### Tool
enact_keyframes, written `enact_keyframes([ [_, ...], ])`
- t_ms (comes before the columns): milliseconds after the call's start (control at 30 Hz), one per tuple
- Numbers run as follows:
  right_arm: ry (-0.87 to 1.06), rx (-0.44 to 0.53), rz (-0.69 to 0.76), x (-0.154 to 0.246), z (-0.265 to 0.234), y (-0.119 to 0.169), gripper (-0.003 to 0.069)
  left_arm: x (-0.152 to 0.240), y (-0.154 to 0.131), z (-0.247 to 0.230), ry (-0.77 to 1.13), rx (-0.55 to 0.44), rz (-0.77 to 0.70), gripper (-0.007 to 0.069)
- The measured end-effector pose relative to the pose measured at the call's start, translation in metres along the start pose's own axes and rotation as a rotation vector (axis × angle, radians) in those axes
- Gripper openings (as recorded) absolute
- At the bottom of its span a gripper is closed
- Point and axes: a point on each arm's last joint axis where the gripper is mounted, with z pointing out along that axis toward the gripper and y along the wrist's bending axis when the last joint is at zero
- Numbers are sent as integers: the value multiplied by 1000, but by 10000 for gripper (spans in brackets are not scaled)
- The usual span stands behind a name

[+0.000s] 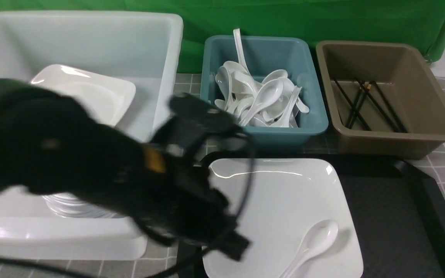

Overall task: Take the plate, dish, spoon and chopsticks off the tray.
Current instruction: Use the left arm to grab a soup spoon from the plate

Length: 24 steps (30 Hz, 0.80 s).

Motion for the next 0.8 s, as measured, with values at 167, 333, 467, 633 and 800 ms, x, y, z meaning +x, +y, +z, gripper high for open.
enact_keyframes([
  [167, -112, -22, 38, 25, -18, -10, 133, -31, -35, 54, 100, -6, 40, 8],
  [333, -156, -28, 39, 33, -25, -14, 143, -46, -50, 93, 207, -61, 107, 39],
  [467, -160, -25, 6, 34, -26, -14, 144, -49, -45, 120, 258, -102, 134, 133],
  [633, -160, -24, -18, 34, -26, -14, 145, -39, -36, 150, 340, -150, 166, 314],
  [800, -160, -24, -27, 34, -26, -14, 149, -35, -27, 170, 345, -217, 207, 400],
])
